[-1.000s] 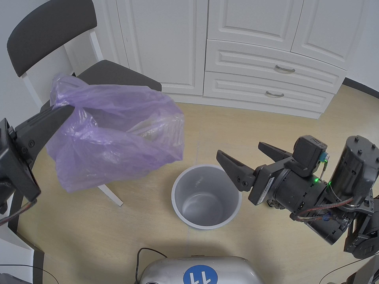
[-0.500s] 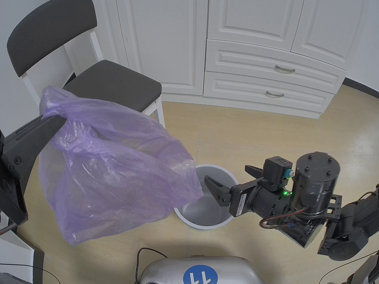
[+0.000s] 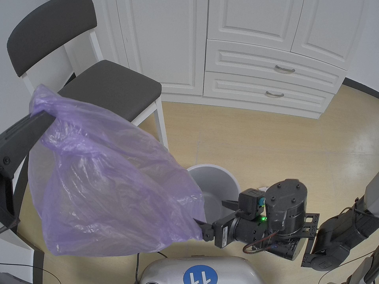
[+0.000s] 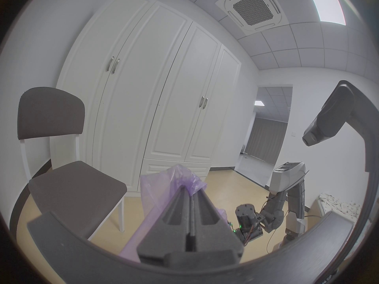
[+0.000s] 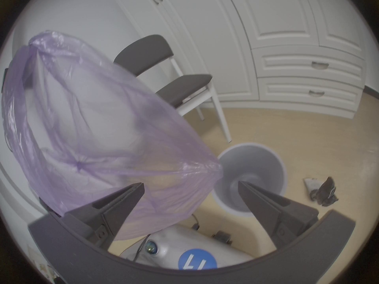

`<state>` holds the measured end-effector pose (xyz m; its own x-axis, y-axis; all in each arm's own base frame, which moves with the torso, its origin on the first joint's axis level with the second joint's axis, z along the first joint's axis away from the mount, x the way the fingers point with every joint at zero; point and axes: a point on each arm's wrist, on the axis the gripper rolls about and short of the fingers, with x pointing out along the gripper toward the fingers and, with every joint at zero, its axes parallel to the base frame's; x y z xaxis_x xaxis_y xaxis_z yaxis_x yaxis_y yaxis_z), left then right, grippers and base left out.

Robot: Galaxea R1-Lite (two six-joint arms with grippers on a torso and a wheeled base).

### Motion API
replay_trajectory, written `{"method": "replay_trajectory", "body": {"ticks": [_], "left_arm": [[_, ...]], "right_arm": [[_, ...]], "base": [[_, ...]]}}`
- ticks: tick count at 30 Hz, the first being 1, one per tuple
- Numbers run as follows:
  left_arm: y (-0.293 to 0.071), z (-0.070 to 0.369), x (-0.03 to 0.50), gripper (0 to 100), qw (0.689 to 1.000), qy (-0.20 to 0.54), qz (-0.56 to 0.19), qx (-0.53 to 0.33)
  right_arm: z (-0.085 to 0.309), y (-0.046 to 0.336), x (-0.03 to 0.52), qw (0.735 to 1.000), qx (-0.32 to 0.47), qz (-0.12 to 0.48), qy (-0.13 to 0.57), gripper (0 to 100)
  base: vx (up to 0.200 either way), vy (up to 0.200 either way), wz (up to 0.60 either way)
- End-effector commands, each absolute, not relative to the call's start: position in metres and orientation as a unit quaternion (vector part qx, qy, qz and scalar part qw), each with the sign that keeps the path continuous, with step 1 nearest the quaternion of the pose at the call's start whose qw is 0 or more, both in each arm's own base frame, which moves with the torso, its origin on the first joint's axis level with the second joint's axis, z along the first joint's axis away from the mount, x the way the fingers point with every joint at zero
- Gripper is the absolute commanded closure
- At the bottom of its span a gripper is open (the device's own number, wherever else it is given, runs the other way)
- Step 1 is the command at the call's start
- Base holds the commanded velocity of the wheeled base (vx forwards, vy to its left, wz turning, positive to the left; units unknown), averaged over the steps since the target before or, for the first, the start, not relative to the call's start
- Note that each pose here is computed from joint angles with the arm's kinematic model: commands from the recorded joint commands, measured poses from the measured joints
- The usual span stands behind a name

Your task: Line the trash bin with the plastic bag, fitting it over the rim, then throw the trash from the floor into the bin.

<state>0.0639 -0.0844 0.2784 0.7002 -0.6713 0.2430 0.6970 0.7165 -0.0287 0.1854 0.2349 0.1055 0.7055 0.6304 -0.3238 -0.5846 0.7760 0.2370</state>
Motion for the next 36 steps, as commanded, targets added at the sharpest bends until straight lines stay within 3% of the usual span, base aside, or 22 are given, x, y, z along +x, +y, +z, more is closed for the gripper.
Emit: {"method": "replay_trajectory", "body": {"ticks": [1,6,10,21,36], "left_arm": [[-0.081,0.281,0.06,100,0.917,-0.118,-0.375,-0.062],[-0.076,0.283,0.051,100,0.904,-0.134,-0.4,-0.066],[-0.072,0.286,0.043,100,0.893,-0.144,-0.42,-0.076],[-0.065,0.288,0.039,100,0.888,-0.157,-0.425,-0.08],[-0.062,0.288,0.037,100,0.888,-0.166,-0.422,-0.071]], "right_arm": [[0.093,0.238,0.181,0.913,0.058,0.337,0.223,0],[0.089,0.237,0.175,0.884,0.086,0.386,0.252,0],[0.086,0.239,0.176,0.875,0.108,0.401,0.248,0],[0.063,0.242,0.182,0.88,0.145,0.418,0.175,0],[0.11,0.221,0.181,0.906,0.129,0.396,0.078,0]], "base": [[0.0,0.0,0.0],[0.0,0.0,0.0],[0.0,0.0,0.0],[0.0,0.0,0.0],[0.0,0.0,0.0]]}}
